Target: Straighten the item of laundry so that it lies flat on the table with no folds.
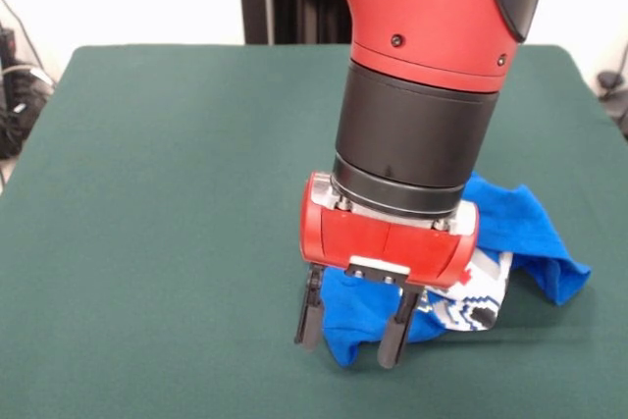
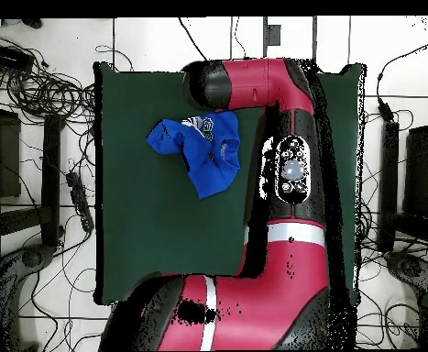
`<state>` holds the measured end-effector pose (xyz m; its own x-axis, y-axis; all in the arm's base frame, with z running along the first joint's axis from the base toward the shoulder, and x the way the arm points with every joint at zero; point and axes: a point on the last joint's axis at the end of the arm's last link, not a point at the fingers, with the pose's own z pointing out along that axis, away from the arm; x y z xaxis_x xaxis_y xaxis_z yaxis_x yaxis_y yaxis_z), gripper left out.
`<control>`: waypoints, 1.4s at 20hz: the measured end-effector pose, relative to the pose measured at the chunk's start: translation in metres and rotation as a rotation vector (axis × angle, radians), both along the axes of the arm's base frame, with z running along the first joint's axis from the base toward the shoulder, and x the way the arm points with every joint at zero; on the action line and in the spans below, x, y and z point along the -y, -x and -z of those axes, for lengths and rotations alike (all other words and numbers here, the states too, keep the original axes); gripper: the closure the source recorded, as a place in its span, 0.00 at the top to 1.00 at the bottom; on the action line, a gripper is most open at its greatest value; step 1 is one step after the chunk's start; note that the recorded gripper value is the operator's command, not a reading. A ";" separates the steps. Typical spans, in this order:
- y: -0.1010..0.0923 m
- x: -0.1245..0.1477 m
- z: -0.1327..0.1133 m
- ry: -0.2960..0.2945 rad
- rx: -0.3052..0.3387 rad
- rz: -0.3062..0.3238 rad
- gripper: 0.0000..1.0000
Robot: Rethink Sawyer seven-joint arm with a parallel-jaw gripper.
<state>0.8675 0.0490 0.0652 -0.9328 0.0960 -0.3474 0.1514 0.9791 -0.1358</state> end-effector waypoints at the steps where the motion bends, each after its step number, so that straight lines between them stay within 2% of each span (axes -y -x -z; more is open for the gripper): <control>1: 0.000 0.000 0.000 0.000 -0.001 0.000 1.00; 5: 0.005 -0.001 0.004 -0.001 -0.013 -0.001 1.00; 11: 0.021 0.001 0.022 -0.006 -0.060 0.000 1.00; 22: 0.049 0.023 0.052 -0.018 -0.139 0.025 1.00; 28: 0.057 0.025 0.063 -0.021 -0.161 0.029 1.00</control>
<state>0.8109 0.0243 0.0026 -0.9729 0.1290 -0.1917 0.1572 0.9776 -0.1399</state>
